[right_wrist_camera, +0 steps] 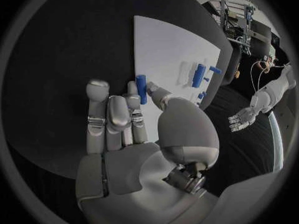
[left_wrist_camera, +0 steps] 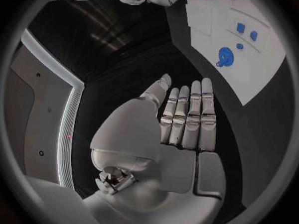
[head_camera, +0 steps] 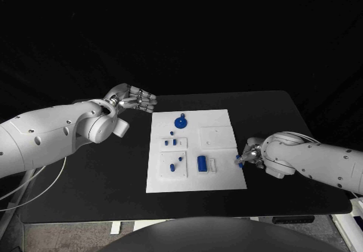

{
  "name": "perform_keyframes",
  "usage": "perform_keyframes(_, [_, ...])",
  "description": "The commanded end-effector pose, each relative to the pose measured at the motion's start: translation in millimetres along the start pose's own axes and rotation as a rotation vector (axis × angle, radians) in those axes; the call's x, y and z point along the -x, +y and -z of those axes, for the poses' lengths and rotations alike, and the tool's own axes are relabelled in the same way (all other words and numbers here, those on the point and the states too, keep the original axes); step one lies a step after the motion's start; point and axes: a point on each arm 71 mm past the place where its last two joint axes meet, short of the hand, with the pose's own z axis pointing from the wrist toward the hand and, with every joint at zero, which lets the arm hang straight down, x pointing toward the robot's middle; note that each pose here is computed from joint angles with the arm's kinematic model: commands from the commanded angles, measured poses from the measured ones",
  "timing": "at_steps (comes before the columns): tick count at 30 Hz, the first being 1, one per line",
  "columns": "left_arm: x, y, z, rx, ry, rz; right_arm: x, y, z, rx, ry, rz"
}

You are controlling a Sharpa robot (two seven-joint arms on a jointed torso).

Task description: Assemble the parts on the task board

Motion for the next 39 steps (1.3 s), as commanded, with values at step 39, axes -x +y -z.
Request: perform_keyframes(39, [-4.9, -2.3, -1.8, -0.009, 0.024, 0.009, 29.8, 28.4, 27.8, 0.099, -0.056, -0.170])
